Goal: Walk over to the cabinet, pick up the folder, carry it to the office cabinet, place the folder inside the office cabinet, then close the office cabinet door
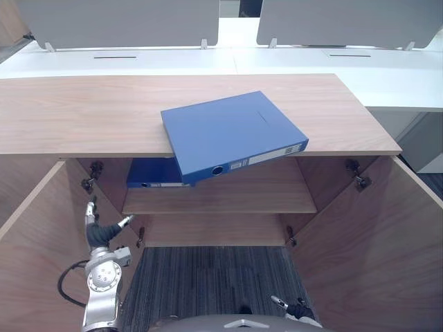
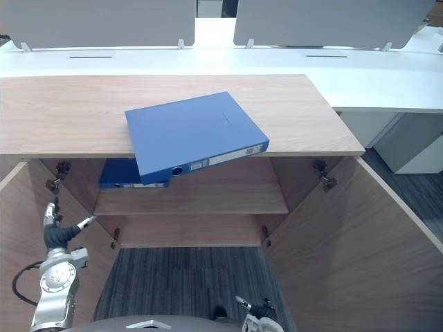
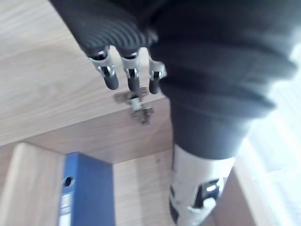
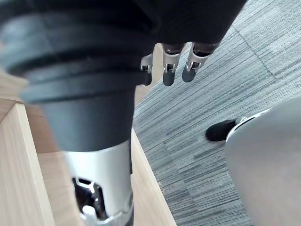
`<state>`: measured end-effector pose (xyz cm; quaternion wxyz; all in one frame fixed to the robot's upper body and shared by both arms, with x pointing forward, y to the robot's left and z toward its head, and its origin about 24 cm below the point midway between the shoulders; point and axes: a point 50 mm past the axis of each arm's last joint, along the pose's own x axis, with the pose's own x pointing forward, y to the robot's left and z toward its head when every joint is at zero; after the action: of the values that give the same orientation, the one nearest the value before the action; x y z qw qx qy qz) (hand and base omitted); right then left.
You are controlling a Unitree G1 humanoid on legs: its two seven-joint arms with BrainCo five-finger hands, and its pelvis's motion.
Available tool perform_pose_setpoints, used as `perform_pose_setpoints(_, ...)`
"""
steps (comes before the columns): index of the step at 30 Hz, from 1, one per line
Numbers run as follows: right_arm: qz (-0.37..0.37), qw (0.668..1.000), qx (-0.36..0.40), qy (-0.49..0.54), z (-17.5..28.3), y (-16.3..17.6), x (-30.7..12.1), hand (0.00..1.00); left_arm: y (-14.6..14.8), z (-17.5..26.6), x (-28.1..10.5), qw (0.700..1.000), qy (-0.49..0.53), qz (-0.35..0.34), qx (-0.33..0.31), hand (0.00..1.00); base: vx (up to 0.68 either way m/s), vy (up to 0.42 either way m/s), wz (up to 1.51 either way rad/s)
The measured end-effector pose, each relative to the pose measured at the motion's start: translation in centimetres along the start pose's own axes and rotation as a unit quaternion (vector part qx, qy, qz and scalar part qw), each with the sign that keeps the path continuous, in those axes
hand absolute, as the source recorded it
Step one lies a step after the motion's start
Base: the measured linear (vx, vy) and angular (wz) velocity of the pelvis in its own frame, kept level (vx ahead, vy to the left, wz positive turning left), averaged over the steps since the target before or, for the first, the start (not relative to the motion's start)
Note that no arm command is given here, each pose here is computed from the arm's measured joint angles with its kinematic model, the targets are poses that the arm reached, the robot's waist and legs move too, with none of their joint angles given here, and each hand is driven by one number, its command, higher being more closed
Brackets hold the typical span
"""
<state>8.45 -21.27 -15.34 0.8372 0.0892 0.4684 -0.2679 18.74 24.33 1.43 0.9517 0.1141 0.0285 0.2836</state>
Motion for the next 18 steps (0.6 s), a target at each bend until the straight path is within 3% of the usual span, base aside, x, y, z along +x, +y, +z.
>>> perform_pose_setpoints(5,0.007,1.000,-0.008,0.002,-0.2,0.3,-0.1,0.00,-1.1,5.6,-0.2,0.990,-0.132,-0.030,-0.028,0.00,-0.02,-0.008,0.10)
perform_pose_setpoints(12,0.015,1.000,-0.019,0.005,-0.3,0.3,-0.1,0.00,-2.3,9.4,-0.9,0.965,-0.242,-0.100,0.000,0.00,-0.02,-0.015,0.03)
perform_pose_setpoints(18,0.022,0.999,-0.038,0.008,-0.2,0.3,0.2,0.00,-5.0,11.8,-1.4,0.917,-0.340,-0.187,0.089,0.00,-0.02,-0.003,-0.02)
